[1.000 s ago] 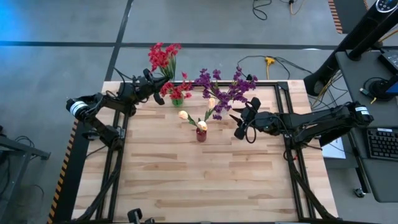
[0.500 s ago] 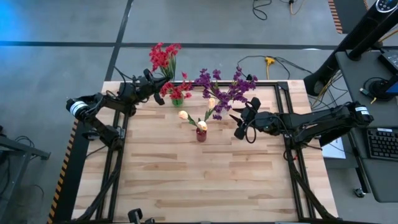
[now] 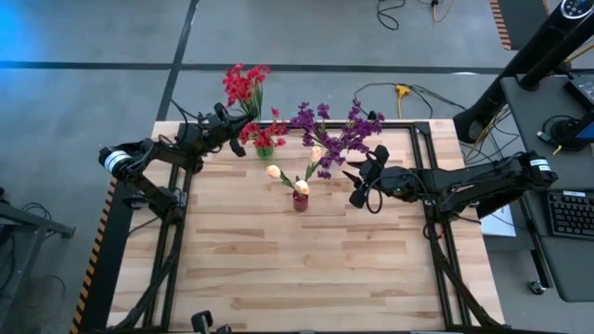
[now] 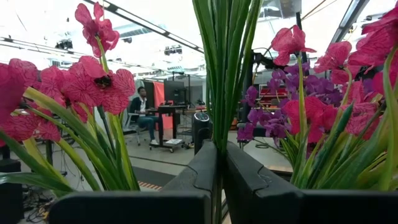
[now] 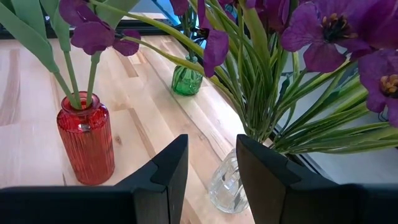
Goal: Sort flowers into vase by color
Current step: Put the red flowers into the green vase
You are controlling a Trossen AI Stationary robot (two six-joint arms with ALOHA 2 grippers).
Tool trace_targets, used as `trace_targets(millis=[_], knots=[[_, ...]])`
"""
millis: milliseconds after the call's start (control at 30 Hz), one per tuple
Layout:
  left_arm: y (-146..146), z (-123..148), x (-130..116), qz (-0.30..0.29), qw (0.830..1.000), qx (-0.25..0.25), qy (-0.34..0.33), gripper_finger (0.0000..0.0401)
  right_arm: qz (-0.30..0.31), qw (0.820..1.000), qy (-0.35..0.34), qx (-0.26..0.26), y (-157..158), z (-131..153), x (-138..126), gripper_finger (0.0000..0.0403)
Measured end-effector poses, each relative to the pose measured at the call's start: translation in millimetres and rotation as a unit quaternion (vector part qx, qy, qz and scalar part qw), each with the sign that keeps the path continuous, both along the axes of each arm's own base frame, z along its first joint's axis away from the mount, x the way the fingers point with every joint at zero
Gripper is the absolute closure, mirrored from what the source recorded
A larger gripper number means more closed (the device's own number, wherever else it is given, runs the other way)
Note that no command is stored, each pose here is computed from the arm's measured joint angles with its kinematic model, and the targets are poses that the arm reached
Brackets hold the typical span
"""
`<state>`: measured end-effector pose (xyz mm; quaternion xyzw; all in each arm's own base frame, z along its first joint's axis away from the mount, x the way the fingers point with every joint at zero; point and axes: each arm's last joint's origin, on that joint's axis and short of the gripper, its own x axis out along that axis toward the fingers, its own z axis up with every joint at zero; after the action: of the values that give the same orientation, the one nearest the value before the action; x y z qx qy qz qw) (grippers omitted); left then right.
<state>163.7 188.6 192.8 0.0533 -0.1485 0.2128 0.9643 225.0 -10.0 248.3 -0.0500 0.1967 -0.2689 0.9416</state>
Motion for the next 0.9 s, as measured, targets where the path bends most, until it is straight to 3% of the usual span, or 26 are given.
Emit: trace_targets(millis=[900], knots=[[0.1, 1.6, 2.5, -0.004, 1.000, 0.000, -0.002, 0.0401, 0.000, 1.000, 0.000, 0.000, 0.0, -0.1, 0.1, 0.0275]])
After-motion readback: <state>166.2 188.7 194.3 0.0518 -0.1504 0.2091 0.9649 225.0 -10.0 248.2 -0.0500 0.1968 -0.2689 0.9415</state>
